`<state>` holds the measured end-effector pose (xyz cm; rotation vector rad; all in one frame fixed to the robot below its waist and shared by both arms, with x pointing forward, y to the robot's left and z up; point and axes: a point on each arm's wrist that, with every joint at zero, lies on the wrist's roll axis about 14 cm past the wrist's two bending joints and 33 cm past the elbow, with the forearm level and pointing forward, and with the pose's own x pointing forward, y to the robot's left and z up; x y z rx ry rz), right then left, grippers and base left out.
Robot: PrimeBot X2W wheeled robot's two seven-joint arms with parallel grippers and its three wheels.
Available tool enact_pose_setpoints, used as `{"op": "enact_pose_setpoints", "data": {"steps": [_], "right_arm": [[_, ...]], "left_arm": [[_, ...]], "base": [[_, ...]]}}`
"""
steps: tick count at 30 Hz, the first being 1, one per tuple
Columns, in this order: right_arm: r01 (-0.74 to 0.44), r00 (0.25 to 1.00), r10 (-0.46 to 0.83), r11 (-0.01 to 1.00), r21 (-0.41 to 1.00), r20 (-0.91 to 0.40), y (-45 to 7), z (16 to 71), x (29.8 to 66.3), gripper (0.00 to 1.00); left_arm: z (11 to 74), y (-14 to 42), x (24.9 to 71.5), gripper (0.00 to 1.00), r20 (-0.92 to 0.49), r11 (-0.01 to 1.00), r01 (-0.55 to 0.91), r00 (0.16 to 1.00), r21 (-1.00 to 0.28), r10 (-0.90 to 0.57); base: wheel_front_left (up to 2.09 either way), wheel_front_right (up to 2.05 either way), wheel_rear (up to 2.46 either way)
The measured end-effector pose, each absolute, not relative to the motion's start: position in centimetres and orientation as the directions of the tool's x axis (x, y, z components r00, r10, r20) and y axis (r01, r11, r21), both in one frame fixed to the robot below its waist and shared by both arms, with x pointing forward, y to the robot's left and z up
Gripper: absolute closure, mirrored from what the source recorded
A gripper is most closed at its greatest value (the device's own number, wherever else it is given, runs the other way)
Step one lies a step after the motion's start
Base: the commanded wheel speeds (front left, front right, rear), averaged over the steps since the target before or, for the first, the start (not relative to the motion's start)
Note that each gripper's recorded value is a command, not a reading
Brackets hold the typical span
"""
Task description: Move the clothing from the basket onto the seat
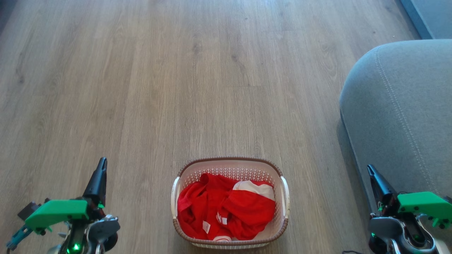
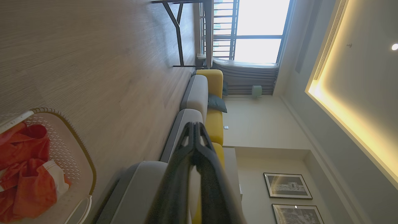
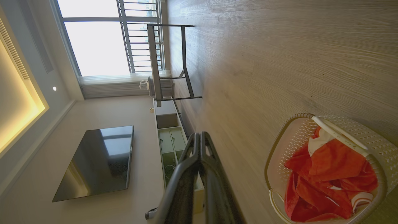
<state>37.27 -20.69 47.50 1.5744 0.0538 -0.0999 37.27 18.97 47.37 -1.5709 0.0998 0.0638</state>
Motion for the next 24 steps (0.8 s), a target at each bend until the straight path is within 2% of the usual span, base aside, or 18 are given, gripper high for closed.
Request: {"op": "enact_pose_setpoints", "data": {"steps": [23,24], "right_arm": [[0.098,0.995,-0.029,-0.007,0.995,-0.098,-20.69,47.50,37.27,1.00],[0.098,0.995,-0.029,-0.007,0.995,-0.098,-20.69,47.50,37.27,0.00]], "left_arm": [[47.37,18.97,37.27,1.00,-0.104,-0.001,-0.104,0.994,-0.995,-0.023],[47.37,18.97,37.27,0.00,-0.104,-0.001,-0.104,0.994,-0.995,-0.023]], "base": [[0.00,0.00,0.00],[0.00,0.00,0.00]]}}
